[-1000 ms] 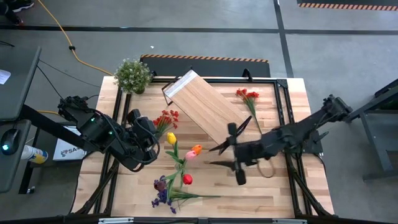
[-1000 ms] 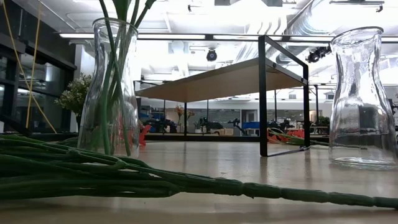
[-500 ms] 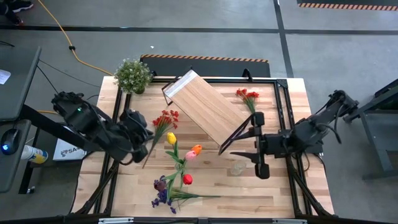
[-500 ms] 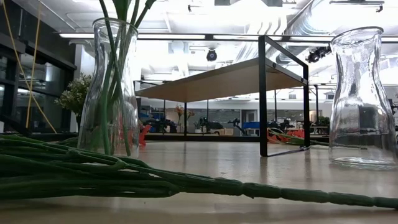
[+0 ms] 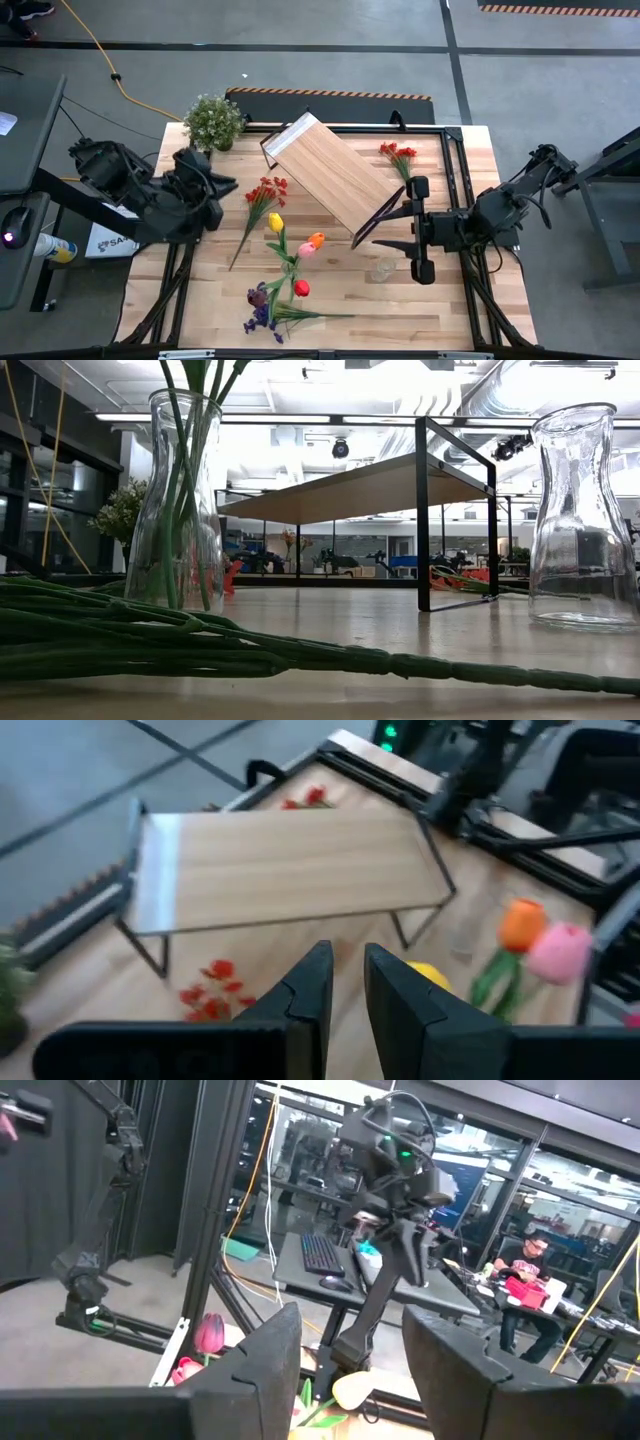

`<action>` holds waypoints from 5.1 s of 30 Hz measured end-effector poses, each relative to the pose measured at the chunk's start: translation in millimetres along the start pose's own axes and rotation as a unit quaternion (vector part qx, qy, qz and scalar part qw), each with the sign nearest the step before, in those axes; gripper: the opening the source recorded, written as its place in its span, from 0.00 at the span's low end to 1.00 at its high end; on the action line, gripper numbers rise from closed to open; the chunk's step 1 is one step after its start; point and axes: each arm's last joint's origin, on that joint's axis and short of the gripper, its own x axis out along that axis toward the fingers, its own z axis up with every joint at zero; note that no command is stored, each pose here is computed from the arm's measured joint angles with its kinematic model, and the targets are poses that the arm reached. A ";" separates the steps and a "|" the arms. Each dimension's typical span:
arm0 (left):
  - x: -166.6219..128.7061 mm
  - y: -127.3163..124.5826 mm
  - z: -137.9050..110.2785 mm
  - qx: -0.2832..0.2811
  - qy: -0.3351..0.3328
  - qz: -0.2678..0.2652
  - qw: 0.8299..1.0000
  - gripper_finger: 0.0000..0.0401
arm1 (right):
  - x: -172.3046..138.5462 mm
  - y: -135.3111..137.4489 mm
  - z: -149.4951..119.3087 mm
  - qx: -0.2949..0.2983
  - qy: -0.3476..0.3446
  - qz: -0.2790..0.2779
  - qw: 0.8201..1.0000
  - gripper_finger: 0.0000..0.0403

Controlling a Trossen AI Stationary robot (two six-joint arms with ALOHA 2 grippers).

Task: Pick and place flowers into a vace then onto a shelf
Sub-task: Put the left orange flowers into the right transparent vase

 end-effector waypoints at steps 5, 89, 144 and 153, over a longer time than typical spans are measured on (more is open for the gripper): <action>13.6 9.2 9.3 0.042 -0.007 0.052 0.998 0.24 | 0.0 0.0 0.0 0.000 0.000 0.000 1.000 0.41; 245.9 63.4 -235.5 -0.203 0.373 0.133 0.896 0.63 | 0.0 -0.5 -0.2 0.039 0.003 -0.008 0.999 0.41; 172.1 94.2 -205.0 -0.351 0.312 0.206 0.858 0.09 | -0.1 3.0 -3.6 0.075 0.013 0.034 0.997 0.41; 130.8 94.3 -154.0 -0.342 0.227 0.198 0.890 0.09 | 0.0 2.1 -3.8 0.072 0.016 0.019 0.997 0.41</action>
